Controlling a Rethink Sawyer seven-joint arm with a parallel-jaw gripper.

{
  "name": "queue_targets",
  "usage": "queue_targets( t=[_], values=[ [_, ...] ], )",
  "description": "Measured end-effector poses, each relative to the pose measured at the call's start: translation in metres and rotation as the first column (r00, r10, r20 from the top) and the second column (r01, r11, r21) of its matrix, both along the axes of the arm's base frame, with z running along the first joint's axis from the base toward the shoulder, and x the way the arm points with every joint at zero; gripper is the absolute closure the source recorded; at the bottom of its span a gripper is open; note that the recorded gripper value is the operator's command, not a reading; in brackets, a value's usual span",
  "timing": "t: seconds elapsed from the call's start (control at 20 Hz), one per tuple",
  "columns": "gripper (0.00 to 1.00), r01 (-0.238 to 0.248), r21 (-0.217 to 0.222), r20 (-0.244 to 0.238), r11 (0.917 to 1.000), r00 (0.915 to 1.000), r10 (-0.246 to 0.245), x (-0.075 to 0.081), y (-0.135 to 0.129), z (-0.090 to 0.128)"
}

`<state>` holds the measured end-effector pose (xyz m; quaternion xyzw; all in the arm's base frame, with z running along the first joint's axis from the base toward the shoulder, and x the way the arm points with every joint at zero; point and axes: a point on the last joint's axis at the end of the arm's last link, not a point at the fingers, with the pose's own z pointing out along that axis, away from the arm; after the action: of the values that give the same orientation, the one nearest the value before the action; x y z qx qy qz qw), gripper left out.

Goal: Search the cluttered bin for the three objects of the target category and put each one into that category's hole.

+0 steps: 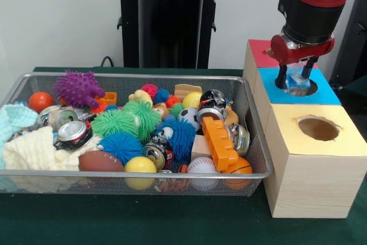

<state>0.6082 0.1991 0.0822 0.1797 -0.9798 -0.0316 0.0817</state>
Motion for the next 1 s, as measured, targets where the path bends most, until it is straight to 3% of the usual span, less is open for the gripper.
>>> queue_targets(
  t=[0.55,0.95,1.0],
  values=[
    [0.0,0.039,0.021,0.023,0.999,0.9989,-0.04,0.01,-0.006,0.007],
    [0.0,0.081,0.026,0.078,0.9964,0.9935,-0.083,0.029,-0.032,0.037],
    [0.0,0.097,0.03,0.098,0.9948,0.9902,-0.1,0.036,-0.04,0.048]
  ],
)
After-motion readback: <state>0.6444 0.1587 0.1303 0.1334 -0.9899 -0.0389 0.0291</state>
